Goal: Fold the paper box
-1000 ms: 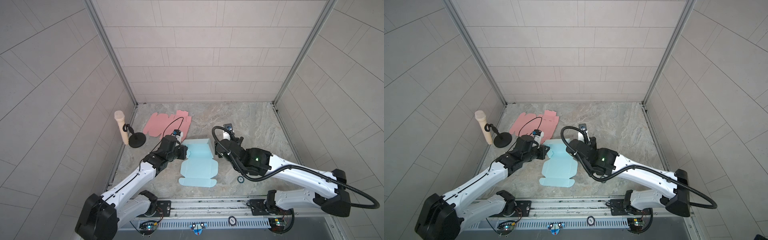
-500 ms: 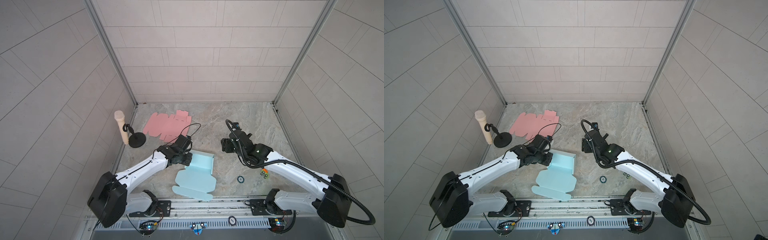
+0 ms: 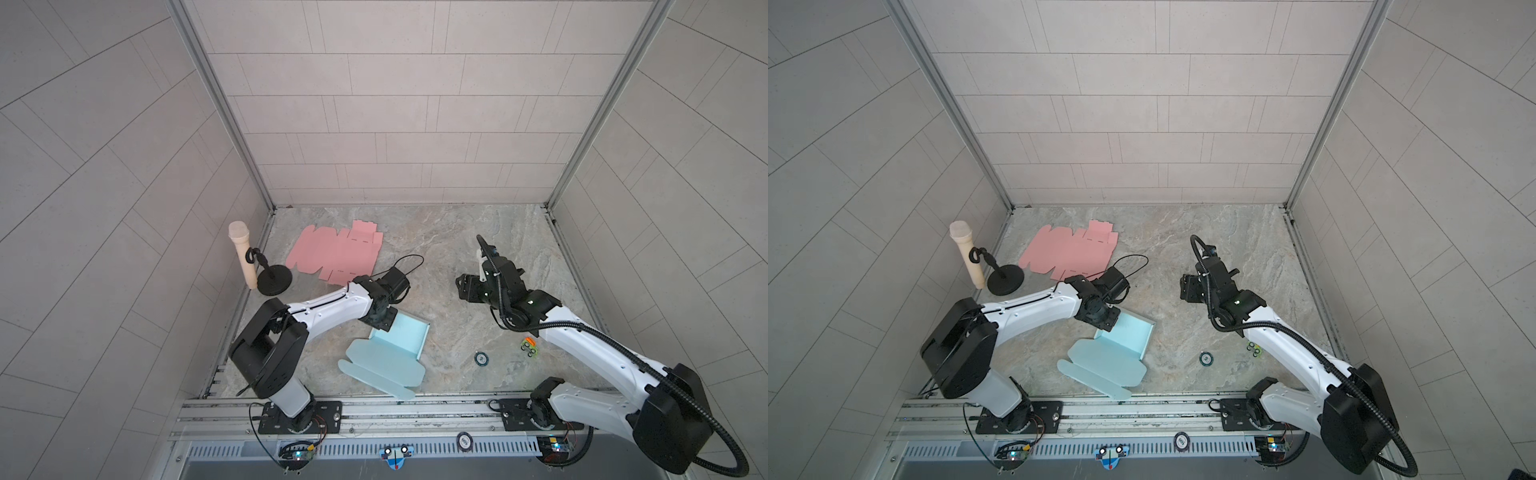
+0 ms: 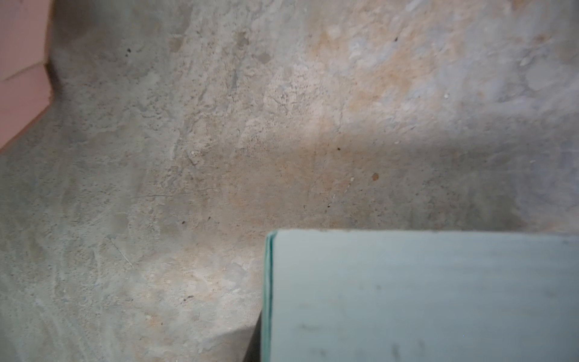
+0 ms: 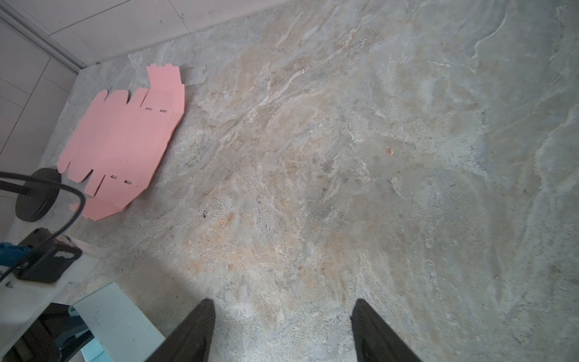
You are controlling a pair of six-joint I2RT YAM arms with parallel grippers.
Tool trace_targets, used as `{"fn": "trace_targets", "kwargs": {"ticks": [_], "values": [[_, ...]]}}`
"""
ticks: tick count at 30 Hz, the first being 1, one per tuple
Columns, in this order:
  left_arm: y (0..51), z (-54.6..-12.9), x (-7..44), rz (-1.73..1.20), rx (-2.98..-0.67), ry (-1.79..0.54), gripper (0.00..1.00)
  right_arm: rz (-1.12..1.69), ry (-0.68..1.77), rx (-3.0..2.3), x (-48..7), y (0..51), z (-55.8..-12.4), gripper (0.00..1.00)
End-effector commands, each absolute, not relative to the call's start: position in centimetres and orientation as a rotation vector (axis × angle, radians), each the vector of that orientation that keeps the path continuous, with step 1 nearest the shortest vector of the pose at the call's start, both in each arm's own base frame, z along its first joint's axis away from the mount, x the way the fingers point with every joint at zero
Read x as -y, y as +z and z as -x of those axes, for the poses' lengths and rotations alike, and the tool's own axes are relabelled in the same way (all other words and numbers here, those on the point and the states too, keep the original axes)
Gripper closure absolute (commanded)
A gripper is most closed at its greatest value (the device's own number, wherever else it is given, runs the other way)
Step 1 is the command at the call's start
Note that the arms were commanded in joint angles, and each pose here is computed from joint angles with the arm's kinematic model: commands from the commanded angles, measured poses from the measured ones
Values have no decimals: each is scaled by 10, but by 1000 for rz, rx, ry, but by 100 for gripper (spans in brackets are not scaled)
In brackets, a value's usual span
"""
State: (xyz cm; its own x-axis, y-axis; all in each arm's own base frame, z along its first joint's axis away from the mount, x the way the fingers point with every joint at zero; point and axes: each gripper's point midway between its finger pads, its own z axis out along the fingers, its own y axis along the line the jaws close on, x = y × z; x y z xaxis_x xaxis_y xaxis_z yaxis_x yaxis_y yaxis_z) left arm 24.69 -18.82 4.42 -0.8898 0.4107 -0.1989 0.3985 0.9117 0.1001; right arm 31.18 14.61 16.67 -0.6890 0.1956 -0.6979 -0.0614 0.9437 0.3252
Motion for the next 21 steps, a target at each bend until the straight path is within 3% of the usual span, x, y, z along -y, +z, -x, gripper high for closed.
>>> {"fn": "trace_targets", "kwargs": {"ticks": [1, 11, 21], "values": [[27, -249, 181, -607, -2879, 193, 90, -88, 430, -2276, -140, 170, -312, 29], [28, -262, 197, -612, -2875, 148, 78, -97, 411, -2305, -129, 158, -316, 30], [55, -262, 205, -607, -2853, 48, 56, -8, 442, -2358, -142, 144, -321, 30]]}}
